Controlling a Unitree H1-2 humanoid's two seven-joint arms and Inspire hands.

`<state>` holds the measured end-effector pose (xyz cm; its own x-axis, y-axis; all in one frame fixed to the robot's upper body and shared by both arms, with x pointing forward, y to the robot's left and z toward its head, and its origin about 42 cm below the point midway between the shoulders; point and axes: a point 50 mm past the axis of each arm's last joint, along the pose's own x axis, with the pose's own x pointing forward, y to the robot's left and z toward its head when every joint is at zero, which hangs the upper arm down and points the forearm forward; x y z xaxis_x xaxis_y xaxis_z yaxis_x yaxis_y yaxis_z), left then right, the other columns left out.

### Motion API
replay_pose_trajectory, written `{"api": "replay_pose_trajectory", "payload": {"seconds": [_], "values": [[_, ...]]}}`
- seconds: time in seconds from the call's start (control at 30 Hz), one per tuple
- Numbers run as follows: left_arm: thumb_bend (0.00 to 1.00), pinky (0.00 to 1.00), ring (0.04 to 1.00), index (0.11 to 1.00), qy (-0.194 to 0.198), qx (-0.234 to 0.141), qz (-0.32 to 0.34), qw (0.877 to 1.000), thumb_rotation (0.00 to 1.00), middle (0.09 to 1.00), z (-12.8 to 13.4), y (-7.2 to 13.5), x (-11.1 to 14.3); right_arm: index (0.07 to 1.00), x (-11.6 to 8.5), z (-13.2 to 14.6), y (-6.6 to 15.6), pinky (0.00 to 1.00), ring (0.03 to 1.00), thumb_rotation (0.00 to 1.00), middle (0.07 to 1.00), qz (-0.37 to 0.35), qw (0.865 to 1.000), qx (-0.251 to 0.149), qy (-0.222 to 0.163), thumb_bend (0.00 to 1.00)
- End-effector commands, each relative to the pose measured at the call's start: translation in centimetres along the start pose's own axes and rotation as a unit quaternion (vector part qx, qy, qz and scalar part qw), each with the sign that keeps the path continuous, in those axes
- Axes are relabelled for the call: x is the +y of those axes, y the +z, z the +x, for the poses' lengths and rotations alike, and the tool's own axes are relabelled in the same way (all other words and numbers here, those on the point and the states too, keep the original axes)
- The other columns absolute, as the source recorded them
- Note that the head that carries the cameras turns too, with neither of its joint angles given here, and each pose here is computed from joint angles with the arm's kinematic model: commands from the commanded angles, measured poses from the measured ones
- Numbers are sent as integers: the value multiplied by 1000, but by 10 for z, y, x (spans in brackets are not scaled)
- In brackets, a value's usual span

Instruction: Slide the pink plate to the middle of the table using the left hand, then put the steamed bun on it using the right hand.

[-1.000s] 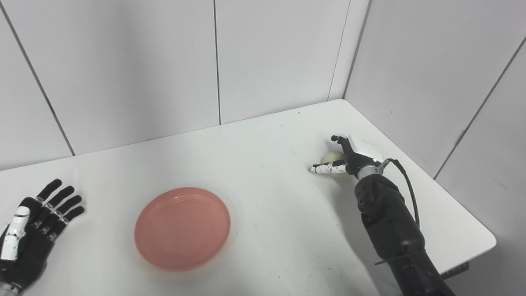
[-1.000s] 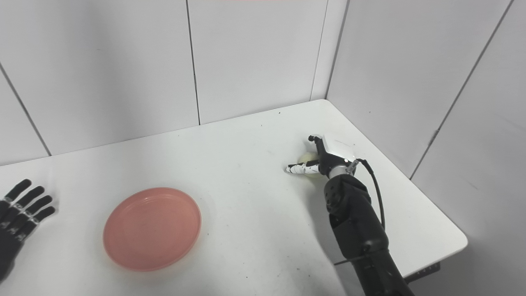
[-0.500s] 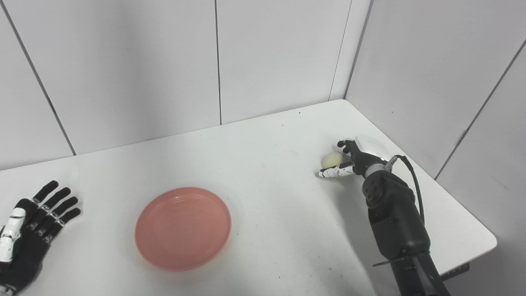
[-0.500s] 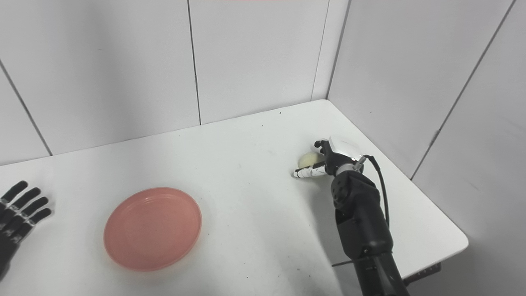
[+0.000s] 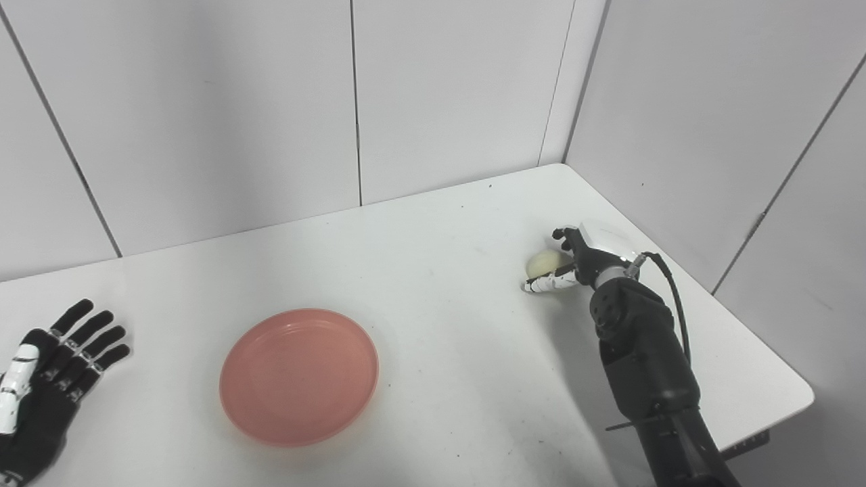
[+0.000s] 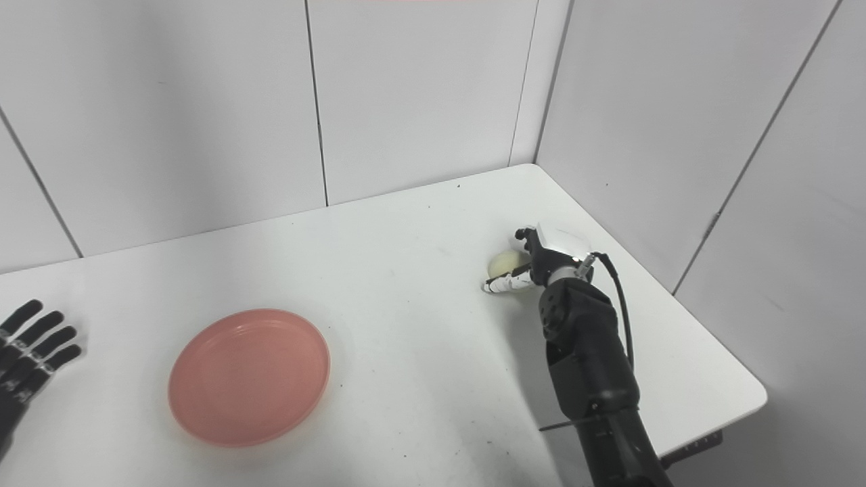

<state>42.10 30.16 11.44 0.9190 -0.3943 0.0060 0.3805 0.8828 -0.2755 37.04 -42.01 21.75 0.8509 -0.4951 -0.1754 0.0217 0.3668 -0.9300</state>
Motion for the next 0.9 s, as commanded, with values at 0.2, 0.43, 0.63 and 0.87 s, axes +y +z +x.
{"api": "replay_pose_trajectory", "payload": {"seconds": [0.2,0.43,0.63,0.87], "values": [[507,802,822,836,48,123,-41,990,763,842,-40,-55,12,541,3,4,-6,340,417,4,434,42,992,-59,-101,541],[508,798,818,835,47,121,-36,991,765,838,-40,-54,11,526,5,5,-4,280,359,0,401,58,988,-76,-118,517],[502,805,822,840,44,120,-39,991,765,843,-39,-54,9,531,4,5,-4,307,385,0,409,61,988,-73,-119,517],[496,805,822,844,43,120,-35,991,785,844,-38,-56,7,531,-1,3,-4,310,386,0,408,58,987,-78,-125,518]]}}
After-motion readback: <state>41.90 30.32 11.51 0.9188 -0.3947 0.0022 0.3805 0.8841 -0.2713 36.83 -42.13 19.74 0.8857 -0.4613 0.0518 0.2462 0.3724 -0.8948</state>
